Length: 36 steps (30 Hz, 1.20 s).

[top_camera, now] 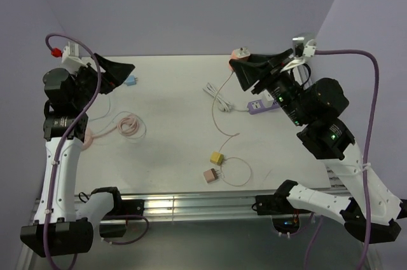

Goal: Insert the plug

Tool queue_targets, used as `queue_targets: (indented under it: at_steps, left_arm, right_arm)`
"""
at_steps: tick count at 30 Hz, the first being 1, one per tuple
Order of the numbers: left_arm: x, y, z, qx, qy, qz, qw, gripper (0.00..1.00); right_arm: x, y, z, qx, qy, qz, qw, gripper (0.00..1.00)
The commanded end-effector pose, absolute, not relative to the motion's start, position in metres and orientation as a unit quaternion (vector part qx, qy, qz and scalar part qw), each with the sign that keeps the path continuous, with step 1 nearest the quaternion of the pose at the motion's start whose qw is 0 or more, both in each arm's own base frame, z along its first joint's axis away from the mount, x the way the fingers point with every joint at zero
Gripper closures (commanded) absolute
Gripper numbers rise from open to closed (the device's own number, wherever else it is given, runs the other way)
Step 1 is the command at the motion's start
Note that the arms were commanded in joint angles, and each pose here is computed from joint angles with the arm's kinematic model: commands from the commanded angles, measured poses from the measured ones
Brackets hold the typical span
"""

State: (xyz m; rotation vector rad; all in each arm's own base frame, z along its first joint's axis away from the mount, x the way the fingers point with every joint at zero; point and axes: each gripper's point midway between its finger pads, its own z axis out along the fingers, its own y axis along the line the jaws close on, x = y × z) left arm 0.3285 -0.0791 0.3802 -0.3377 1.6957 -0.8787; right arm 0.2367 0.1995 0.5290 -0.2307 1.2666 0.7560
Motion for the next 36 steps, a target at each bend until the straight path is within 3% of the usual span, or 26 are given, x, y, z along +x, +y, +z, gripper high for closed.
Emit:
queue_targets:
  at_steps: [1, 10, 15, 26, 36]
  left_arm:
    - [0.302, -0.121, 0.424, 0.004, 0.677, -0.468, 0.568, 0.09]
    - [0.240, -0.180, 0.409, 0.167, 0.609, -0.572, 0.524, 0.01]
    - [0.227, -0.205, 0.410, 0.194, 0.597, -0.589, 0.508, 0.01]
    - [0.235, -0.241, 0.392, 0.121, 0.665, -0.640, 0.366, 0.06]
    - [0.218, -0.282, 0.360, 0.128, 0.691, -0.674, 0.229, 0.06]
  right_arm:
    - [0.232, 0.224, 0.489, -0.133, 0.638, 0.378, 0.657, 1.00]
    - [0.198, 0.255, 0.440, -0.180, 0.708, 0.456, 0.508, 1.00]
    - [0.175, 0.273, 0.417, -0.282, 0.696, 0.493, 0.439, 1.00]
    - [0.187, 0.282, 0.351, -0.350, 0.723, 0.440, 0.402, 1.00]
    - [0.193, 0.288, 0.337, -0.355, 0.734, 0.423, 0.396, 1.00]
